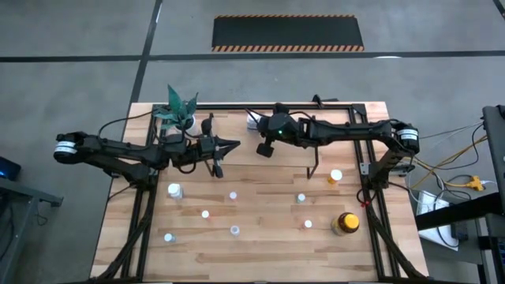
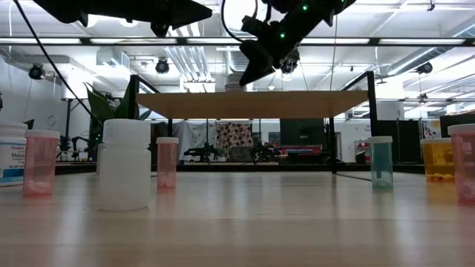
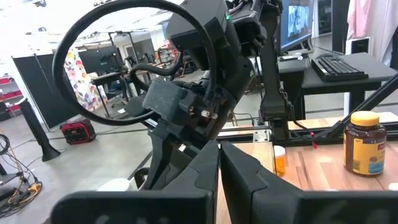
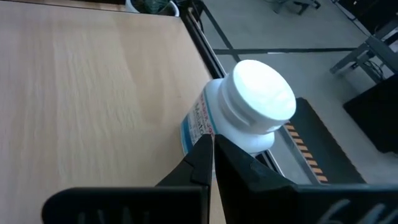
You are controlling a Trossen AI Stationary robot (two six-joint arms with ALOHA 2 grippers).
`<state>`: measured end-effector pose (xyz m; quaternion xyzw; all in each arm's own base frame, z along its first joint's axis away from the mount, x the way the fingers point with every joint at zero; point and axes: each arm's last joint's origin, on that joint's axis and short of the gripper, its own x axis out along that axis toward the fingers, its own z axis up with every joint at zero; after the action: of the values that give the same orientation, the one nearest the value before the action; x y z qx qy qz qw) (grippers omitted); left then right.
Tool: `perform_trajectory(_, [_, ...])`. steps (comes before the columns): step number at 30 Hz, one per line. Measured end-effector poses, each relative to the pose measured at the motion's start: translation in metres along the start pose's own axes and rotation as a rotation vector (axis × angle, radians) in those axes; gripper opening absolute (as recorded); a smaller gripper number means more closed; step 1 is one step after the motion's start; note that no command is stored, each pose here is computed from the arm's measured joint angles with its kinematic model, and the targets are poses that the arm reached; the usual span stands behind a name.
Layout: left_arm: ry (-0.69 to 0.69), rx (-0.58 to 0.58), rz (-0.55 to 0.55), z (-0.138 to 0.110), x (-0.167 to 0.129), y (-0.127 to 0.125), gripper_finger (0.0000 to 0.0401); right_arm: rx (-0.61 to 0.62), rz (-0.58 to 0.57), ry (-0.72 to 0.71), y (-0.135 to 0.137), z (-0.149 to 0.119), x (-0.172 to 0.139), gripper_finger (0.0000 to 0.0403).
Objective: Pick and place medicine bottles onto shelf by color
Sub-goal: Put the right white medicine bottle on the shelf, then put the bottom left pink pill bottle on the shelf
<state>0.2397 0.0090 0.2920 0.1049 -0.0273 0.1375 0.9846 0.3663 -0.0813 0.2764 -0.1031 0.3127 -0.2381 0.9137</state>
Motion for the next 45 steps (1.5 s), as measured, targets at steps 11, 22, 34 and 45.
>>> perform_trajectory(11, [0.001, 0.000, 0.000, 0.000, 0.000, 0.000, 0.0000, -0.005, -0.003, 0.000, -0.002, 0.000, 0.000, 0.0009])
perform_trajectory(22, [-0.029, -0.168, -0.204, 0.006, -0.007, -0.027, 0.0000, -0.110, 0.126, -0.046, 0.031, 0.004, -0.063, 0.0009])
perform_trajectory(34, [0.188, -0.528, -0.246, 0.015, -0.021, -0.111, 0.0000, -0.232, 0.330, -0.230, 0.075, -0.040, -0.141, 0.0009])
perform_trajectory(45, [1.414, -0.809, 0.133, -0.004, -0.064, -0.149, 0.0000, -0.210, 0.393, -0.330, 0.081, -0.065, -0.161, 0.0009])
